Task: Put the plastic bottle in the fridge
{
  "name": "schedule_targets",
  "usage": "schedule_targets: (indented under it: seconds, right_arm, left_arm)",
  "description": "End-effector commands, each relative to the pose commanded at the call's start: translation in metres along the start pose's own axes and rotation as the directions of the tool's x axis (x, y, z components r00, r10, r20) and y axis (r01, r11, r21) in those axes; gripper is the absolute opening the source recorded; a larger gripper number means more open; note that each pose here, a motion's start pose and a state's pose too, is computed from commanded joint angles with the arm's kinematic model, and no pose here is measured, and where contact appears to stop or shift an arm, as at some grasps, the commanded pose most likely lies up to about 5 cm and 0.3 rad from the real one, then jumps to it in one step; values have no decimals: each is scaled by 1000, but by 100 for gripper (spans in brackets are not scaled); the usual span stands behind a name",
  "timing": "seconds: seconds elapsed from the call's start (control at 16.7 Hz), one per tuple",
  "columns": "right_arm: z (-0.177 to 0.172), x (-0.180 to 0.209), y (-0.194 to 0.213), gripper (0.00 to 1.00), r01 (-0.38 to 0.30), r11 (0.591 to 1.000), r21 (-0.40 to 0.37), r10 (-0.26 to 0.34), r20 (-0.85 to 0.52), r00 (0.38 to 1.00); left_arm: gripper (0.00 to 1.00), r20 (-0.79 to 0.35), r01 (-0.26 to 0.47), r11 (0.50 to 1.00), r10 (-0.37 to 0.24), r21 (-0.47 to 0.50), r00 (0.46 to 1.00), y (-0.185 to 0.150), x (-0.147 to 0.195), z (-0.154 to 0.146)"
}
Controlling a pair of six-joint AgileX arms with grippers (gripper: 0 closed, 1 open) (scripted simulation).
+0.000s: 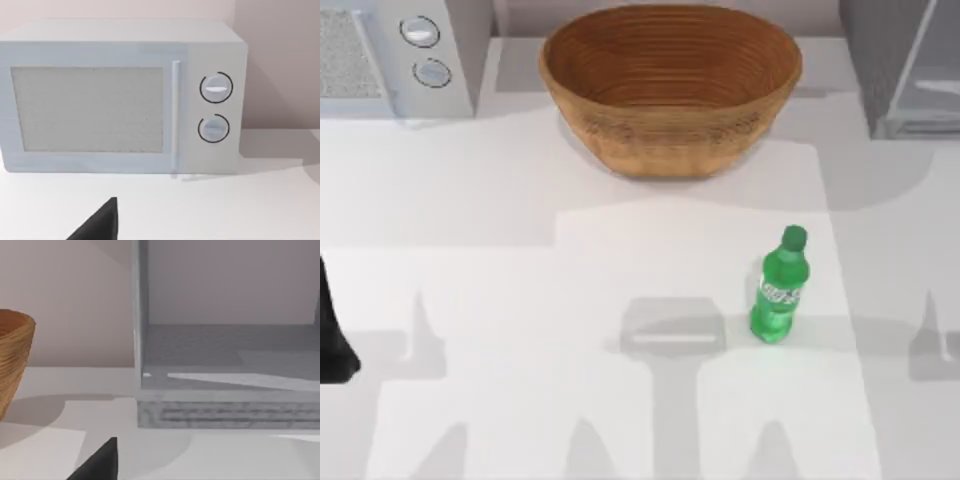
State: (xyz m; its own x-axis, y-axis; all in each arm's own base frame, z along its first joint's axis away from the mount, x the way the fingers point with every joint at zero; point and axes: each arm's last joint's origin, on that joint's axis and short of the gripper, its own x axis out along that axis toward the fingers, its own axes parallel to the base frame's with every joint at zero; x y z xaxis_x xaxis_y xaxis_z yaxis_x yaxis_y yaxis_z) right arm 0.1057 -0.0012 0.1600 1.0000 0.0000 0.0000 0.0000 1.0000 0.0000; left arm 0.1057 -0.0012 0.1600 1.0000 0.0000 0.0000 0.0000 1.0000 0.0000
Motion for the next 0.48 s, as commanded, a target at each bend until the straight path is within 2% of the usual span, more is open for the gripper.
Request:
schedule_targets:
  seconds: [0.24,0.48]
  right_arm:
    - [1,2,1,100,-12,1000,-1,12,2,1000]
    - [6,13,6,100,-88,996,-11,88,-1,996]
  left_arm:
    - [100,0,0,1000,0,0,1000,0,0,0]
    - [100,0,0,1000,0,0,1000,0,0,0]
